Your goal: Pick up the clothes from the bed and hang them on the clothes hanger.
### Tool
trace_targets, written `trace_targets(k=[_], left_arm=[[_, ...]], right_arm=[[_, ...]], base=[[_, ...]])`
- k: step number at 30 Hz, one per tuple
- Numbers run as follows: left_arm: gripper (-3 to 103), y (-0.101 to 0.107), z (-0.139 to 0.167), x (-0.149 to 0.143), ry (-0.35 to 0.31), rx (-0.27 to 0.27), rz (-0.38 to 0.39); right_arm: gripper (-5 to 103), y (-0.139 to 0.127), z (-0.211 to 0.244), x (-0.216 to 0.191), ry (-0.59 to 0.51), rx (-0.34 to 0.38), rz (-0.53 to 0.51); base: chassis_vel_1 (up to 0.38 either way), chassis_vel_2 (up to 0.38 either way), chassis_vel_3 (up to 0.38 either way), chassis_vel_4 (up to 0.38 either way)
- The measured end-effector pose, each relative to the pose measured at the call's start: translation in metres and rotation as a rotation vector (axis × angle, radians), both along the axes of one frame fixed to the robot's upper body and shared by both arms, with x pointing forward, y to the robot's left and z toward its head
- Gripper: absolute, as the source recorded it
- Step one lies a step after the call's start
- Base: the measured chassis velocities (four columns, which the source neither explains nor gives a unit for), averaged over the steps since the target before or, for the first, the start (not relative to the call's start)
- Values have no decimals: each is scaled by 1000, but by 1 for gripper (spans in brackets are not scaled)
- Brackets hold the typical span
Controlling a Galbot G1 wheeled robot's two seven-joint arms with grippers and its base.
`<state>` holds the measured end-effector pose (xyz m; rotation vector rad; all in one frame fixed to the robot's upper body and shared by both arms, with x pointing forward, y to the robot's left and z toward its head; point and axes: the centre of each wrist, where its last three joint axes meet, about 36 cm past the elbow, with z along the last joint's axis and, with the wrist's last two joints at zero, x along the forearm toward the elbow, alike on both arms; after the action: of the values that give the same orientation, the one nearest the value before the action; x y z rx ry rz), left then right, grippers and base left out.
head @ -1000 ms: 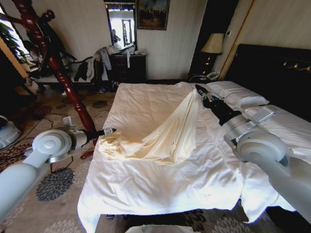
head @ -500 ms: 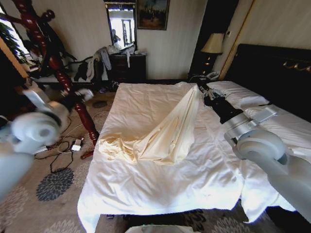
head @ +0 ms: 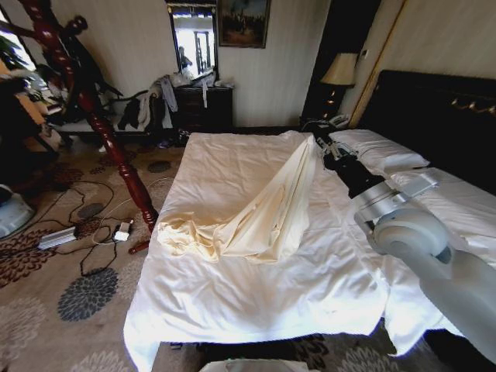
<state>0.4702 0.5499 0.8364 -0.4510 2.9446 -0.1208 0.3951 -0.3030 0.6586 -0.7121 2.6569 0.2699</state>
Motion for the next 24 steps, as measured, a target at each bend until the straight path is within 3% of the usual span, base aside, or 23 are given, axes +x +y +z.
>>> trace_targets(k=[6,11,19,24], left_arm=[[100,19,-13,24,87,-70,-47],[100,15,-17,52,118,-94,-84],[100,-5,3,84,110,-92,-134],[100,-14,3,102,196,-105,-114]], right_arm=[[0,0,-2,1,-1,2,-1],[0,1,-4,2,-1,0,-3],[0,2,-9,3,5,-3,-7],[0,2,-10,3,5,-1,-8]], base=[[0,0,0,0],[0,0,0,0],[0,0,0,0],[0,0,0,0]])
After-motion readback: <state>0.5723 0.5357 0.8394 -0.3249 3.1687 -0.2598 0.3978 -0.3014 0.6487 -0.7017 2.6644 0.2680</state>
